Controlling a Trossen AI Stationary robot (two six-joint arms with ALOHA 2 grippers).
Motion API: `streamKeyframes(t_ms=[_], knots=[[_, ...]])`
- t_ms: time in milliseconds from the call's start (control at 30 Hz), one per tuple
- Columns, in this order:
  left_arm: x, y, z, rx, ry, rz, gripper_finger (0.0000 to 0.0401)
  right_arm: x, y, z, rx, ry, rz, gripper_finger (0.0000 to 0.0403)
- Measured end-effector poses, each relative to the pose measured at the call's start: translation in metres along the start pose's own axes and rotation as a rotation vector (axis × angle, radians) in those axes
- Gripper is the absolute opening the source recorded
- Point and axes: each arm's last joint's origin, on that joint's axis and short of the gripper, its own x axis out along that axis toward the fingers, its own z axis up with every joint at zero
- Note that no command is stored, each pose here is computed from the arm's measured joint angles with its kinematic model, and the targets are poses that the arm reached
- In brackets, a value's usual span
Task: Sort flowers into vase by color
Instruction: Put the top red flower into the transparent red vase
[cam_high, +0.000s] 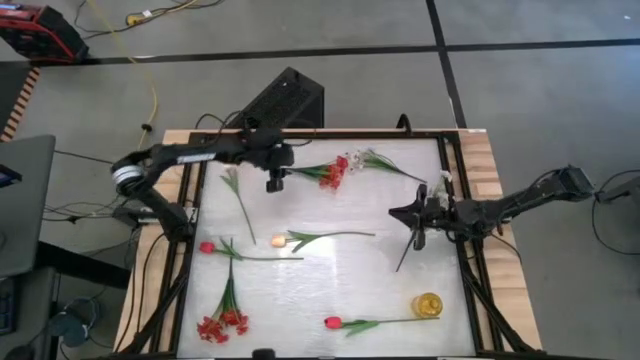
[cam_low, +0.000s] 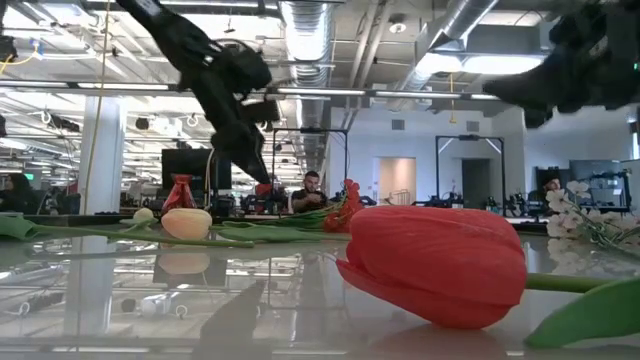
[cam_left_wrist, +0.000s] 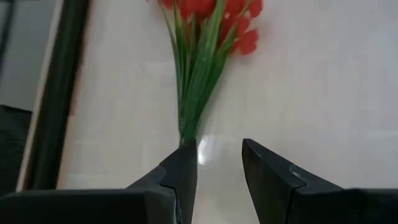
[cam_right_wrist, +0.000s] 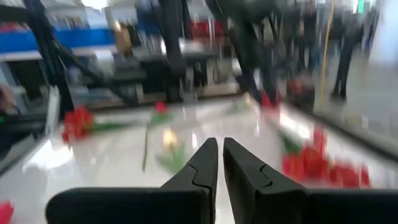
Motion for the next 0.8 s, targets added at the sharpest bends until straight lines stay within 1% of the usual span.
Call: streamKeyframes(t_ms=[100, 167, 267, 367, 467, 567, 667, 800], knots=[[0.015, 0.013, 0.000, 0.017, 0.044, -0.044, 0.0116, 0.000, 0.004, 0.008, -0.060, -0.079, 0.026, 0.0057], [0.023, 0.021, -0.001, 0.028, 0.071, -0.056, 0.0116, 0.003, 0.007, 0.011, -0.098, -0.090, 0.036, 0.0062], [0.033, 0.031, -0.005, 0.038, 0.102, -0.066, 0.0116, 0.012, 0.014, 0.015, -0.126, -0.041, 0.050, 0.0083], [0.039, 0.040, -0.005, 0.024, 0.100, -0.077, 0.0116, 0.024, 0.022, 0.017, -0.163, 0.022, 0.057, 0.0117], [0.044, 0.044, -0.006, 0.020, 0.096, -0.098, 0.0116, 0.039, 0.027, 0.026, -0.184, 0.033, 0.052, 0.0152], [0.050, 0.046, -0.008, 0.030, 0.109, -0.103, 0.0116, 0.055, 0.033, 0.033, -0.208, 0.064, 0.099, 0.0177], [0.056, 0.047, -0.014, 0.037, 0.153, -0.109, 0.0116, 0.072, 0.040, 0.043, -0.235, 0.117, 0.177, 0.0191], [0.065, 0.047, -0.022, 0.024, 0.197, -0.122, 0.0116, 0.093, 0.050, 0.055, -0.308, 0.211, 0.215, 0.0195]])
